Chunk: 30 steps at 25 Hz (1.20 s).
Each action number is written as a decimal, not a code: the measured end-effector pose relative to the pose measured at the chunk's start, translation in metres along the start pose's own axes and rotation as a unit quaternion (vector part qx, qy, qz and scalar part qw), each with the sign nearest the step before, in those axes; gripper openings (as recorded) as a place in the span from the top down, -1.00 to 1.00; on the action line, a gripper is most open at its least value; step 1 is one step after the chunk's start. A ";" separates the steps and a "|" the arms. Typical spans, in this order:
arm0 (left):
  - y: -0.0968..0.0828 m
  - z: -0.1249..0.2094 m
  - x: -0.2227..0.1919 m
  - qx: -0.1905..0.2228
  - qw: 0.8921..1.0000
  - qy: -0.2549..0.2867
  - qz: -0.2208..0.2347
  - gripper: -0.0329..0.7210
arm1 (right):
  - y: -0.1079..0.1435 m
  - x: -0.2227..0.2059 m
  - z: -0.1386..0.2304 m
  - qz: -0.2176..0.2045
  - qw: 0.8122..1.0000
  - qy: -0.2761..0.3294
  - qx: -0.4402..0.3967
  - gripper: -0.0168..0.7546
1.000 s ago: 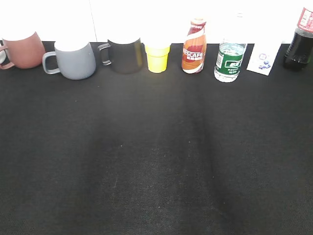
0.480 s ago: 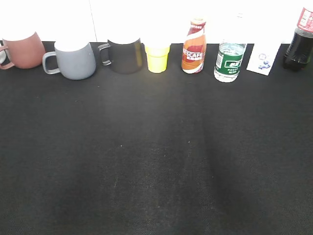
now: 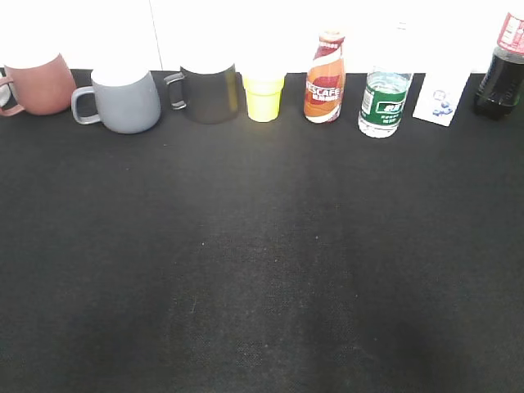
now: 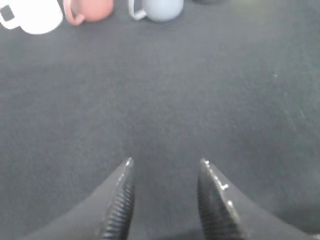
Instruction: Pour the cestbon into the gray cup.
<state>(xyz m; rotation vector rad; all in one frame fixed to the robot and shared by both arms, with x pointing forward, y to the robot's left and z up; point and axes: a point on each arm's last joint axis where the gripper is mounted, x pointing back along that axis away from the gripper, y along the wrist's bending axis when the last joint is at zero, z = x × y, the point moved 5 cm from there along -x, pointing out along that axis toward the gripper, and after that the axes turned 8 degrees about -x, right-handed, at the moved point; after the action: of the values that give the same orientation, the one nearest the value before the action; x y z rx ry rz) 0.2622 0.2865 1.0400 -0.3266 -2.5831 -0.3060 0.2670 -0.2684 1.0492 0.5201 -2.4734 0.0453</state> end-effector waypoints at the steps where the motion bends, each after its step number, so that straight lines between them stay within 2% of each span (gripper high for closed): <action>1: 0.001 0.000 0.000 -0.001 1.000 -0.001 -0.003 0.05 | -0.001 -0.002 0.004 0.001 1.000 0.002 0.000 -0.57; 4: 0.002 -0.002 -0.001 -0.002 1.000 -0.010 -0.008 0.05 | -0.003 -0.015 0.016 0.004 1.000 0.008 -0.004 -0.57; 11: 0.002 -0.008 -0.010 0.007 0.999 -0.042 -0.006 0.05 | -0.008 -0.019 0.012 0.019 1.000 -0.021 0.000 -0.57; 18: 0.000 -0.009 -0.011 0.011 0.999 -0.046 -0.001 0.05 | -0.014 -0.024 0.012 0.036 0.999 -0.029 0.006 -0.57; 30: 0.000 -0.009 -0.011 0.013 0.999 -0.046 0.001 0.11 | -0.014 -0.024 0.011 0.037 0.999 -0.030 0.005 -0.57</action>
<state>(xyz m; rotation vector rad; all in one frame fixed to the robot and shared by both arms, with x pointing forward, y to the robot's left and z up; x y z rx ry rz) 0.2752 0.2822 1.0420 -0.3414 -2.6754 -0.2634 0.2839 -0.2748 1.0249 0.4385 -2.5515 0.0725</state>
